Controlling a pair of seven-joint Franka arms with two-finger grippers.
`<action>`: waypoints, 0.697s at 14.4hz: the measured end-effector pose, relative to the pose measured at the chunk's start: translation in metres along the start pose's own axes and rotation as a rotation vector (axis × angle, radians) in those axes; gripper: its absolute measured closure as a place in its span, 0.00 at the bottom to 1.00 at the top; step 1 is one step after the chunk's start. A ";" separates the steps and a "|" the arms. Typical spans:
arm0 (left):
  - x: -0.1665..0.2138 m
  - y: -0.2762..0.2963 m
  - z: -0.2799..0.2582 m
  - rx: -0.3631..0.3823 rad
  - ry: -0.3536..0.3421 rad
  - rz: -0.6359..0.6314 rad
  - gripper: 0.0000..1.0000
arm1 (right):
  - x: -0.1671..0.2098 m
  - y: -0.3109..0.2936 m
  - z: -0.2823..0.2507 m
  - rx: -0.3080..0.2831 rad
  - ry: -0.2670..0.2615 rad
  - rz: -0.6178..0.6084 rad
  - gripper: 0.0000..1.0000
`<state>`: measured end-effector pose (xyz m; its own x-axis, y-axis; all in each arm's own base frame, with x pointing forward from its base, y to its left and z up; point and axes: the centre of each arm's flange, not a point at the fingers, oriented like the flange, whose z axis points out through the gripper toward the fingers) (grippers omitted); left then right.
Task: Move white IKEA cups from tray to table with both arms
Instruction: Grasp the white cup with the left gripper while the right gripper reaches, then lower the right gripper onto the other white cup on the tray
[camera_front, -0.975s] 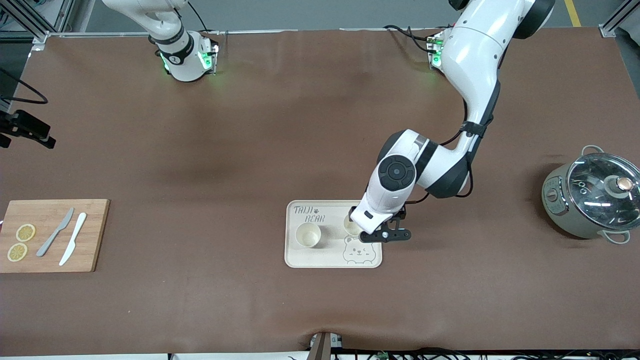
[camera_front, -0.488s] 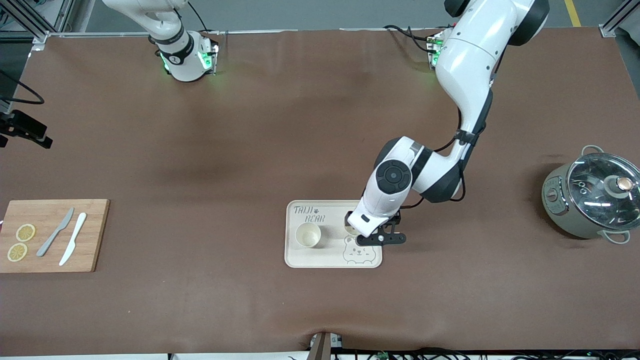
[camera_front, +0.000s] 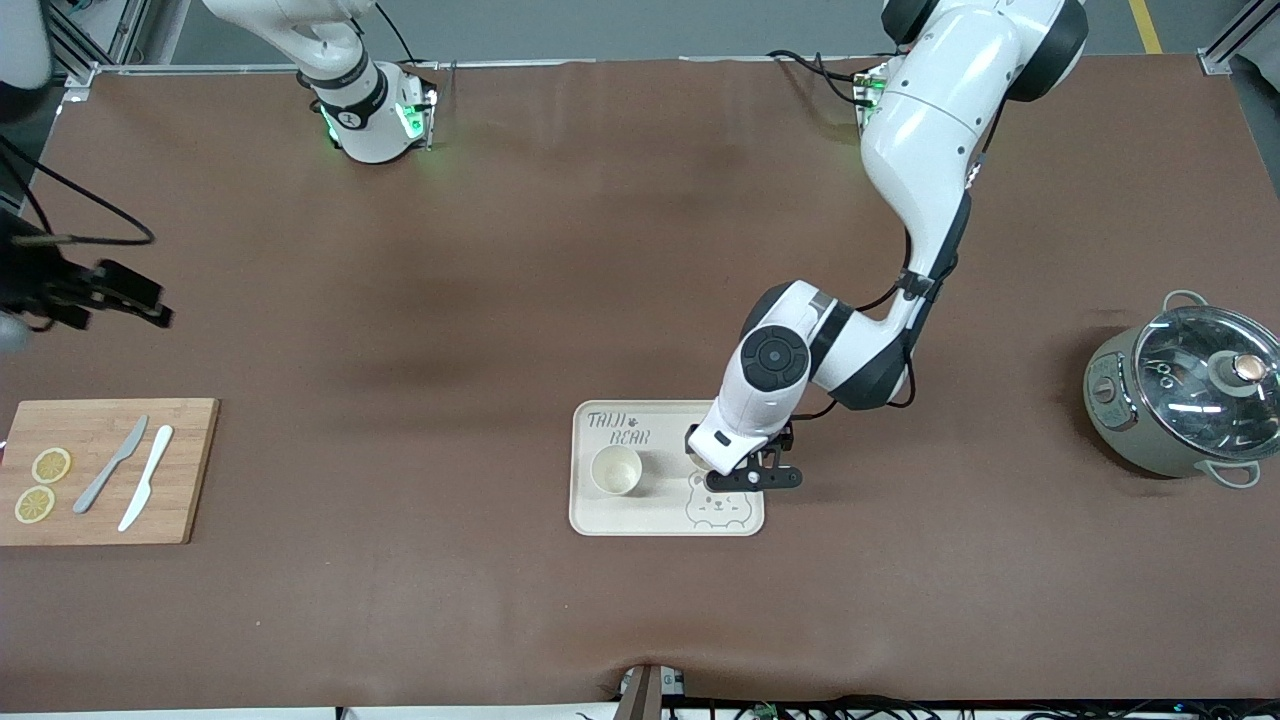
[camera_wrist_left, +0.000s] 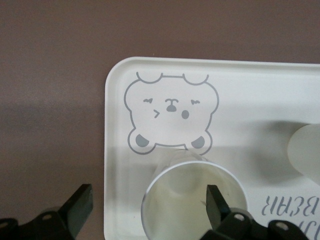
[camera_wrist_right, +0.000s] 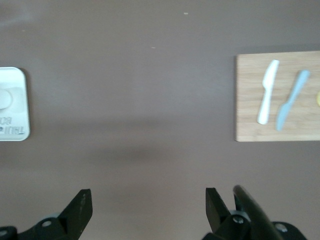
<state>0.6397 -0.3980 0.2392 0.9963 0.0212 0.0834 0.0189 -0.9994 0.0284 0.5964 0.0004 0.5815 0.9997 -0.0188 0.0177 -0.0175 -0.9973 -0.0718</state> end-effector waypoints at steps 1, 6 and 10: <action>0.000 0.000 0.000 0.000 0.000 0.000 0.00 | 0.011 -0.025 0.010 0.020 -0.007 0.018 0.00; 0.000 -0.001 0.001 0.009 0.004 0.007 0.00 | 0.053 -0.166 0.083 0.052 0.028 0.149 0.00; -0.001 -0.001 0.007 0.016 0.001 0.002 0.00 | 0.056 -0.258 0.155 0.070 0.073 0.180 0.00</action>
<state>0.6390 -0.3973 0.2316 0.9962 0.0193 0.0849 0.0183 -0.9998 0.0121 0.6598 0.2675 0.4465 0.9764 -0.2042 0.0700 -0.1921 -0.9699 -0.1497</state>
